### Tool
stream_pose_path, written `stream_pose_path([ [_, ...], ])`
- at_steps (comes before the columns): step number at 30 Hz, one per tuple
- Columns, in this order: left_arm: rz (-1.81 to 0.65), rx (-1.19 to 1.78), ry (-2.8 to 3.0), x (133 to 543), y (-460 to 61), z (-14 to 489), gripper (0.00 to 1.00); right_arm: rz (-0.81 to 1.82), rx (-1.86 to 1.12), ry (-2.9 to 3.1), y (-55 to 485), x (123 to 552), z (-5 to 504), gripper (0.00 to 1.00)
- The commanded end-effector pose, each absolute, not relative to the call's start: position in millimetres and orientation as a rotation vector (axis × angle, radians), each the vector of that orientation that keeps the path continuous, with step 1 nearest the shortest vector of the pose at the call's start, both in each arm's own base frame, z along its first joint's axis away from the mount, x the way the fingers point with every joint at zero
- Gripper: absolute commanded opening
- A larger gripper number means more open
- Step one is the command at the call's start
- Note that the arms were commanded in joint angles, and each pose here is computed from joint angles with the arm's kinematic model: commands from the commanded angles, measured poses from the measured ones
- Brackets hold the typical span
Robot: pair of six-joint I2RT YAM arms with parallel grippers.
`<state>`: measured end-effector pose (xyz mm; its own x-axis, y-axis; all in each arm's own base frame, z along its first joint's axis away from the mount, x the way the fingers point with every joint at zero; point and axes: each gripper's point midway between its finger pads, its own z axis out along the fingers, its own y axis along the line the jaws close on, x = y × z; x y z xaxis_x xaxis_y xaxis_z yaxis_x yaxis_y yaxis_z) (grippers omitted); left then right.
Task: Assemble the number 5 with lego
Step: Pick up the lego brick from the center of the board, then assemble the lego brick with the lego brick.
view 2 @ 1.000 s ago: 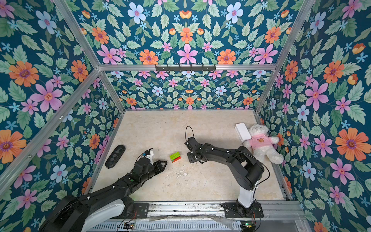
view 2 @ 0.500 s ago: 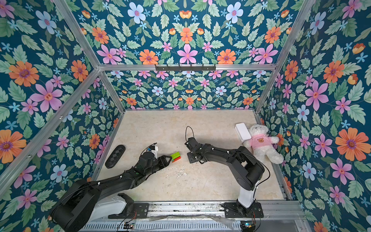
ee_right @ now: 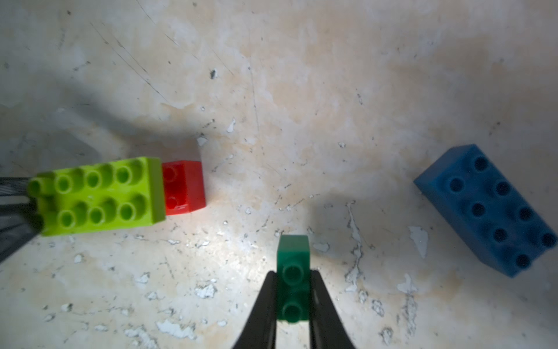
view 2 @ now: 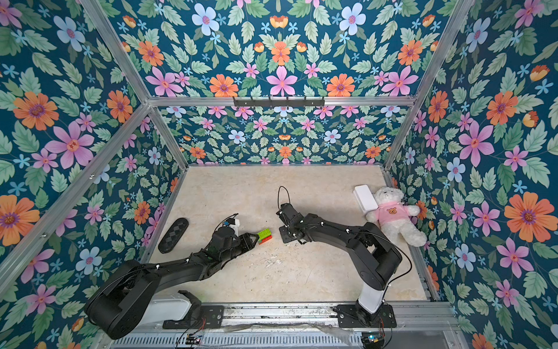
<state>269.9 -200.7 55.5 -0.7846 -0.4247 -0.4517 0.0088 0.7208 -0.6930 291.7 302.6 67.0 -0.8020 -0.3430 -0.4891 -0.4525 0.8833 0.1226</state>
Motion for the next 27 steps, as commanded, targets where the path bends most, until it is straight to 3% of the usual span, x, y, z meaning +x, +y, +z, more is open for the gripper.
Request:
stream_pose_path([
  [1,-0.914,-0.304,2.333,267,-197,48,0.48,0.368,-0.611,2.566,314,291,83,0.03],
  [27,-0.891,-0.294,2.365,259,-192,35,0.39,0.423,-0.863,2.569,374,286,88,0.03],
])
